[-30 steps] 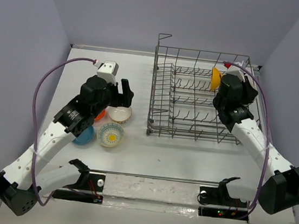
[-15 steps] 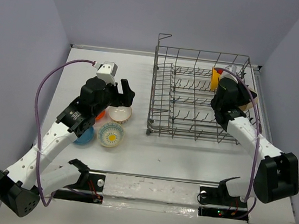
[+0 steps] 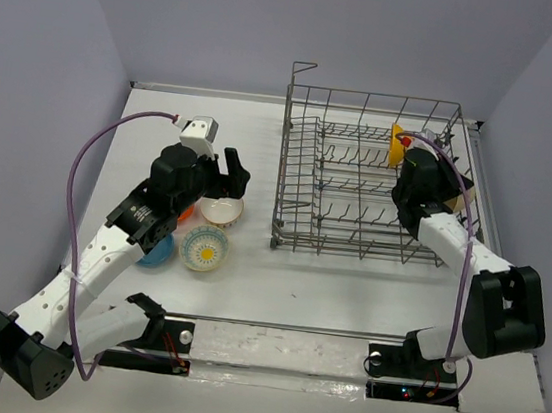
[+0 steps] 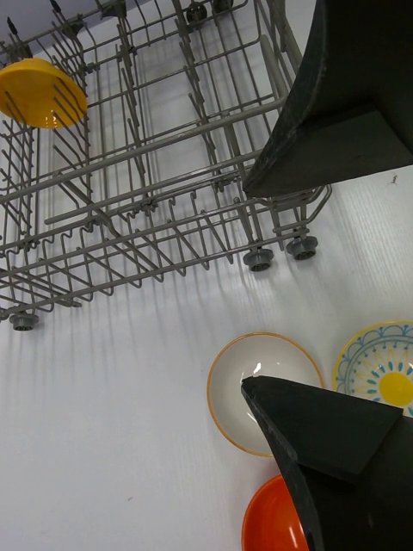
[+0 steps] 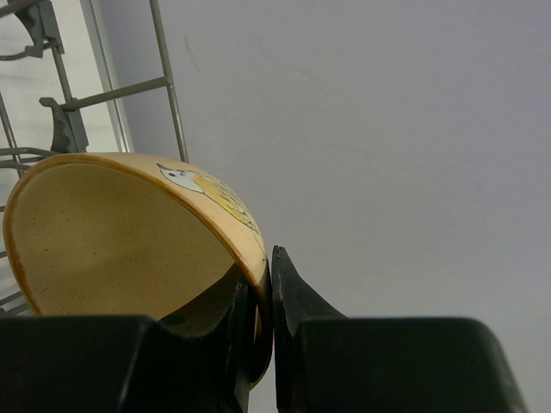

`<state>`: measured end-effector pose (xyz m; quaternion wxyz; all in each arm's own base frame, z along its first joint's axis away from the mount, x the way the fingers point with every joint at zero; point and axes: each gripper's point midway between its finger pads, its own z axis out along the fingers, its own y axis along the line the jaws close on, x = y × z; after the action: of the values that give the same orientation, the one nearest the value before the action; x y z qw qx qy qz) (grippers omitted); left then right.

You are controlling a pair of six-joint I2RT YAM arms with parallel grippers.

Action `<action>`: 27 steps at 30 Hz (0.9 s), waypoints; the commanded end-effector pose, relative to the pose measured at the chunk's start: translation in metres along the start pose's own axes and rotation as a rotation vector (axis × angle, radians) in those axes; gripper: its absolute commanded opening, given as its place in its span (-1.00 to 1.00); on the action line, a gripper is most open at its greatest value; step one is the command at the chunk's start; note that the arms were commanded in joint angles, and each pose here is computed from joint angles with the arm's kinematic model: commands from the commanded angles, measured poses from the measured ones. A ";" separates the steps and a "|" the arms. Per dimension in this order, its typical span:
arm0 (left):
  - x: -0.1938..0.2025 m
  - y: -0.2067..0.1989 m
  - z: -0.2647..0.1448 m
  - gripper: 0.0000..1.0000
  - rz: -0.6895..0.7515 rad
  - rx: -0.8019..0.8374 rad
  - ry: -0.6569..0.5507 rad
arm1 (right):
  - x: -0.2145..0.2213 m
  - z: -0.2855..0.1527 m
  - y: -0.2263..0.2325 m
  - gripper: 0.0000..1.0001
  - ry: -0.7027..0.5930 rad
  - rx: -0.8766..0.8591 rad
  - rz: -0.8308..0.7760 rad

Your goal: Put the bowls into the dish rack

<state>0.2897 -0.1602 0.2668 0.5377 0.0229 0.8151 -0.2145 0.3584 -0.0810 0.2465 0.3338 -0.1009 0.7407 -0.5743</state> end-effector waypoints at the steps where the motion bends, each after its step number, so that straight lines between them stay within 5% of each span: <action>1: -0.007 -0.005 0.002 0.87 -0.001 0.019 -0.036 | -0.007 0.008 -0.024 -0.98 0.026 0.070 0.105; 27: -0.002 -0.002 0.005 0.87 0.003 0.009 -0.022 | -0.010 0.020 0.013 -0.98 0.089 0.055 0.039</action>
<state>0.2906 -0.1607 0.2597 0.5317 0.0235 0.8198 -0.2111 0.3731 -0.0876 0.2151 0.2821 -0.1015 0.7488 -0.5911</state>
